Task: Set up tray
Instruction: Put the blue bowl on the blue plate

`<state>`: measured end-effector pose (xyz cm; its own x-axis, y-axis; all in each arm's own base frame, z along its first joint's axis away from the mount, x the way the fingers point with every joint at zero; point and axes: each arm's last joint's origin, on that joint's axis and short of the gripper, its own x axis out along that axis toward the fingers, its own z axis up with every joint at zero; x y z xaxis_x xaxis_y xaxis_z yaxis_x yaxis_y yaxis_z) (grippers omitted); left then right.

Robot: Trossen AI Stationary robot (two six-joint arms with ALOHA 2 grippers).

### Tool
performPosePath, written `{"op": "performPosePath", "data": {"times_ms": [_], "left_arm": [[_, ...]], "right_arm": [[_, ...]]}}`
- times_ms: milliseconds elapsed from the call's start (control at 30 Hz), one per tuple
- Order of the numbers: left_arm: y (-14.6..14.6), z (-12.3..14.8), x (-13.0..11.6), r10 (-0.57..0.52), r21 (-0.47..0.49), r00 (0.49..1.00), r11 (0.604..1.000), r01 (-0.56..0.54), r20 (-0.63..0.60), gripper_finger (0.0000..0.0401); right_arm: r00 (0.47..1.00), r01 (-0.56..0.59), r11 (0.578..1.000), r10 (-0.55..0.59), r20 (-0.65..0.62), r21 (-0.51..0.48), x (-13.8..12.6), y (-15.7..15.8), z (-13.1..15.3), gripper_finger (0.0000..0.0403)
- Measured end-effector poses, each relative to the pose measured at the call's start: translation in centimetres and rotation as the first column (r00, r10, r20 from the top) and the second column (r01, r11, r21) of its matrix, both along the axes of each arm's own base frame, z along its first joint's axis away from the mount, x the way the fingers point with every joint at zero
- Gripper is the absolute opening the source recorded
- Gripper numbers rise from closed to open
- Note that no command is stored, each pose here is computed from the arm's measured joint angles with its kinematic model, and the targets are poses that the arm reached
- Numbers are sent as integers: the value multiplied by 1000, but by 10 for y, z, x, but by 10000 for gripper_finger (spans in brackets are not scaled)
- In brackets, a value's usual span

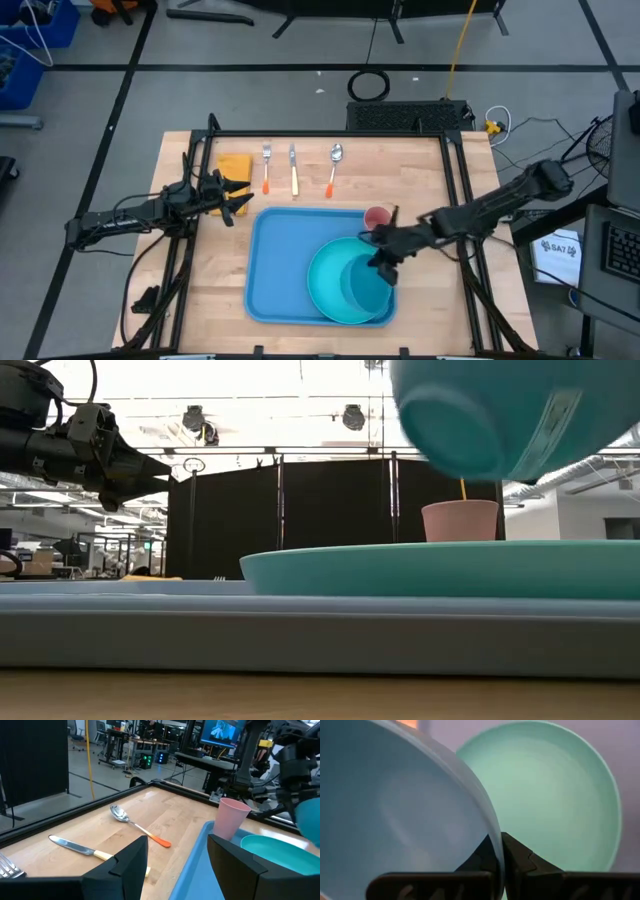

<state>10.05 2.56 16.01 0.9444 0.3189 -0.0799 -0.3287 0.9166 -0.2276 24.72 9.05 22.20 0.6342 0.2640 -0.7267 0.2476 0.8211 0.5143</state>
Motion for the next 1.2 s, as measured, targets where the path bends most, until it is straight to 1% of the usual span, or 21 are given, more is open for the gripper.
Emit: {"op": "performPosePath", "data": {"times_ms": [200, 333, 467, 667, 867, 1033, 1200], "left_arm": [[0, 0, 0, 0, 0, 1000, 1000, 0, 0, 209], [0, 0, 0, 0, 0, 1000, 1000, 0, 1, 209], [0, 0, 0, 0, 0, 1000, 1000, 0, 0, 209], [0, 0, 0, 0, -2, 1000, 1000, 0, 0, 209], [0, 0, 0, 0, -2, 1000, 1000, 0, 1, 209], [0, 0, 0, 0, -2, 1000, 1000, 0, 1, 209], [0, 0, 0, -1, -2, 1000, 1000, 1, 1, 209]], "right_arm": [[985, -49, 994, 32, -168, -95, 27, -3, 5, 0], [973, -96, 986, 65, -220, -136, 47, 2, 7, 0], [957, -142, 977, 94, -276, -160, 63, 7, -2, 0], [919, -161, 970, 80, -385, -183, 71, 5, -23, 0], [913, -167, 965, 75, -401, -200, 74, 6, -31, 2], [916, -146, 967, 52, -398, -210, 75, 3, -33, 20], [919, -145, 966, 52, -390, -213, 76, 3, -32, 34]]}}
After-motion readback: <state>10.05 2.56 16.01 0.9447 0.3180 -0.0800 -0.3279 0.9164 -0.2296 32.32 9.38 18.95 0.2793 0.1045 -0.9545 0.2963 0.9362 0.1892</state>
